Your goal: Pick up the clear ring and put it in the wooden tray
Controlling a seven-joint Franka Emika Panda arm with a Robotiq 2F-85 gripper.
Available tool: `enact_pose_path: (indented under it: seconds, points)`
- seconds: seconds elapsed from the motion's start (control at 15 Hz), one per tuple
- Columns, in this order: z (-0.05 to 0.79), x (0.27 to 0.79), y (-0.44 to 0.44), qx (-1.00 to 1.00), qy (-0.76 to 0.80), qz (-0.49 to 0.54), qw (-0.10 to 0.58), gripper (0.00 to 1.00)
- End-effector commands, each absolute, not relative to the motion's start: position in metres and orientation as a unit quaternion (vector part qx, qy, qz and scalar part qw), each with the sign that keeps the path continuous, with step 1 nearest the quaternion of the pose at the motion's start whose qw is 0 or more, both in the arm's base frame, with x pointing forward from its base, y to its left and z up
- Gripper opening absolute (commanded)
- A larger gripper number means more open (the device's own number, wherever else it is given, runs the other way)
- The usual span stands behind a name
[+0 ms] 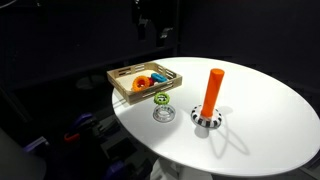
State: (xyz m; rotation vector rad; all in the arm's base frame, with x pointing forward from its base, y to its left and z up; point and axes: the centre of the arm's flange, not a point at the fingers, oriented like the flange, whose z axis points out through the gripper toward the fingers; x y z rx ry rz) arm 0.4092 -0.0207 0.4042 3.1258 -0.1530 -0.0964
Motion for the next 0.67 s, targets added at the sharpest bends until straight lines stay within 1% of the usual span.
enact_pose_path:
  seconds: [0.0, 0.2, 0.27, 0.6]
  points:
    - [0.378, 0.415, -0.033, 0.997, -0.064, -0.033, 0.013, 1.0]
    - [0.366, 0.417, -0.037, 0.997, -0.068, -0.03, 0.02, 1.0]
    - [0.371, 0.416, -0.032, 0.998, -0.058, -0.038, 0.009, 1.0]
    - [0.366, 0.418, -0.034, 0.997, -0.059, -0.039, 0.011, 1.0]
